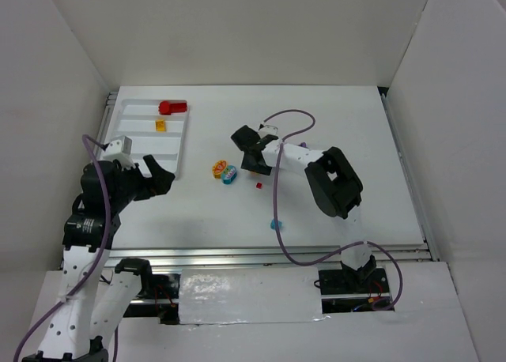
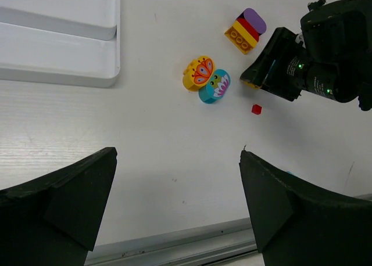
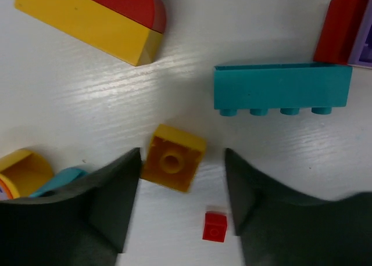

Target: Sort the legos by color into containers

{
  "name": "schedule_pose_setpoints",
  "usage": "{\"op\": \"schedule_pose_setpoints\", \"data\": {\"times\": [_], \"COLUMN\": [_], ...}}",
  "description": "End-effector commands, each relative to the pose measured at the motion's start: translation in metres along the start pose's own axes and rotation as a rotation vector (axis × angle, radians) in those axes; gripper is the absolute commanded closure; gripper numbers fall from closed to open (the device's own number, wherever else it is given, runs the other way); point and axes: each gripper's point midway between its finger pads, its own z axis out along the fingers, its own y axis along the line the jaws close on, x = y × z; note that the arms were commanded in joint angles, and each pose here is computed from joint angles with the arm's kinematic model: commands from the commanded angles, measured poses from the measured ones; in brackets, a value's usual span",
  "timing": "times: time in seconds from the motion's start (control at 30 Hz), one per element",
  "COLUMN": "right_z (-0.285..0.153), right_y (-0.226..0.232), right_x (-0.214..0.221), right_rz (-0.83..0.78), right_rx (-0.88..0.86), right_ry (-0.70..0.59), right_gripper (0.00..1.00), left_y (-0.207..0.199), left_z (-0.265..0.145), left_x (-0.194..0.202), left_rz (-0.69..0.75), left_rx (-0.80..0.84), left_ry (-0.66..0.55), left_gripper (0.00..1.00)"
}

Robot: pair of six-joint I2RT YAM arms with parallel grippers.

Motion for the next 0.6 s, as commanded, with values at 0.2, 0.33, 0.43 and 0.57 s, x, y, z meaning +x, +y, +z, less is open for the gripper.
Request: {"op": "schedule_pose_setpoints", "data": {"times": [0.2, 0.33, 0.43, 0.57], "right_z": [-0.006, -0.033, -0.087, -0.175], "right_y": [0.0, 0.009, 0.027, 0.042], "right_x": [-0.003, -0.015, -0.016, 0.027], "right_rz": [0.027, -0.085, -0.277, -0.559], "right_rx": [-0.023, -0.113, -0.272, -0.644], "right_ry": [-0.044, -0.1, -0.242, -0.425], "right_gripper": [0.93, 1.0, 1.0, 1.0], "left_y": [-0.007, -0.013, -0.031, -0.07], "left_z": [0.003, 0.004, 0.005, 0.008], "left_x": [-0.009, -0.008, -0.005, 0.004], "left_rz": [0.036, 0.037, -0.001, -0.135], "left_rx": [0.035, 0.065, 0.146, 0.341], "left_ry": [-0.034, -0.024, 0.029, 0.161], "left_gripper": [0.01, 0.0, 0.0, 0.01]}}
